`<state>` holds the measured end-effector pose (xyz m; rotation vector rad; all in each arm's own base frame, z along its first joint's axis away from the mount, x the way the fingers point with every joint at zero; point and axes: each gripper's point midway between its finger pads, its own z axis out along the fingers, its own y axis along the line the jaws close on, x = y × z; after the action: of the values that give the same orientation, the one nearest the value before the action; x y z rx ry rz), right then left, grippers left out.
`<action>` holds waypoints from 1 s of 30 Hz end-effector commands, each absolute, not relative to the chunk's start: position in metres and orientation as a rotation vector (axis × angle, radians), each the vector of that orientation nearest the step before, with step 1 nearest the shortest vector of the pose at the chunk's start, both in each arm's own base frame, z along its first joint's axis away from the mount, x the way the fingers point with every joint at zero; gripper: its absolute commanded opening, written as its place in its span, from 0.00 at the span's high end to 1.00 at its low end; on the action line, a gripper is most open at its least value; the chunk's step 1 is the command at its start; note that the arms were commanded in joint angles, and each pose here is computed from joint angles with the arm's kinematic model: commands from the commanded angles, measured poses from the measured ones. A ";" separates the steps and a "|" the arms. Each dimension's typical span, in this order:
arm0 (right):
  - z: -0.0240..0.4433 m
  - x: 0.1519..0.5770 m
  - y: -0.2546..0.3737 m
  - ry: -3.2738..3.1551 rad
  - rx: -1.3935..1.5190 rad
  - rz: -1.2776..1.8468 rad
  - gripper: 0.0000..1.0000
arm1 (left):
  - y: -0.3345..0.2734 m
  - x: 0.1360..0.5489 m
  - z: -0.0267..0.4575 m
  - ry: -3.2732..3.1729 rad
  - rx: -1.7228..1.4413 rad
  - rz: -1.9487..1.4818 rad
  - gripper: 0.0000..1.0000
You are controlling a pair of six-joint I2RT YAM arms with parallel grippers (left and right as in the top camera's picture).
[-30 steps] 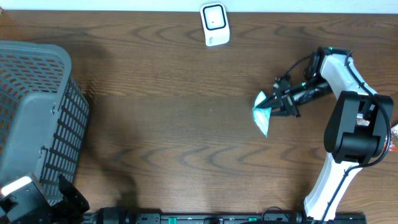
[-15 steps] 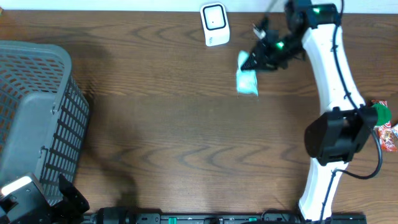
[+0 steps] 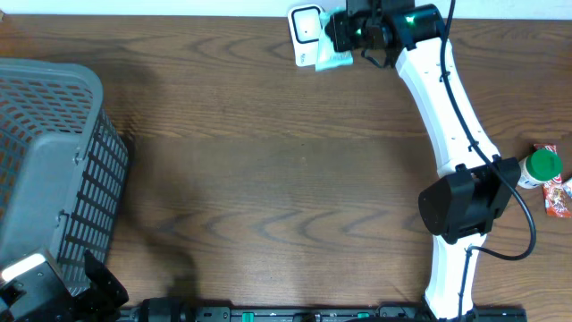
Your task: Scan the item barcode
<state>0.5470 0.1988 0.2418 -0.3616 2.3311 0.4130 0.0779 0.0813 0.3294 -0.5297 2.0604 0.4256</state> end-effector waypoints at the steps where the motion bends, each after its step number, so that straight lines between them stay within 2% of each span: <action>1: 0.232 0.562 0.195 2.304 -0.360 0.350 0.99 | 0.082 0.076 0.331 2.049 -0.537 0.427 0.12; 12: 0.198 0.631 0.233 2.083 -0.353 0.391 0.99 | 0.082 0.076 0.331 2.049 -0.537 0.427 0.12; 20: 0.177 0.653 0.255 1.995 -0.300 0.454 0.99 | 0.082 0.076 0.331 2.049 -0.537 0.427 0.12; 26: 0.146 0.665 0.252 2.020 -0.198 0.473 0.99 | 0.082 0.076 0.331 2.049 -0.537 0.427 0.12; 30: 0.142 0.664 0.251 2.031 -0.188 0.473 0.99 | 0.082 0.076 0.331 2.049 -0.537 0.427 0.12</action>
<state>0.6611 0.2543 0.1418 -0.2429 2.0309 0.4677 0.0779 0.0813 0.3294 -0.5297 2.0604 0.4256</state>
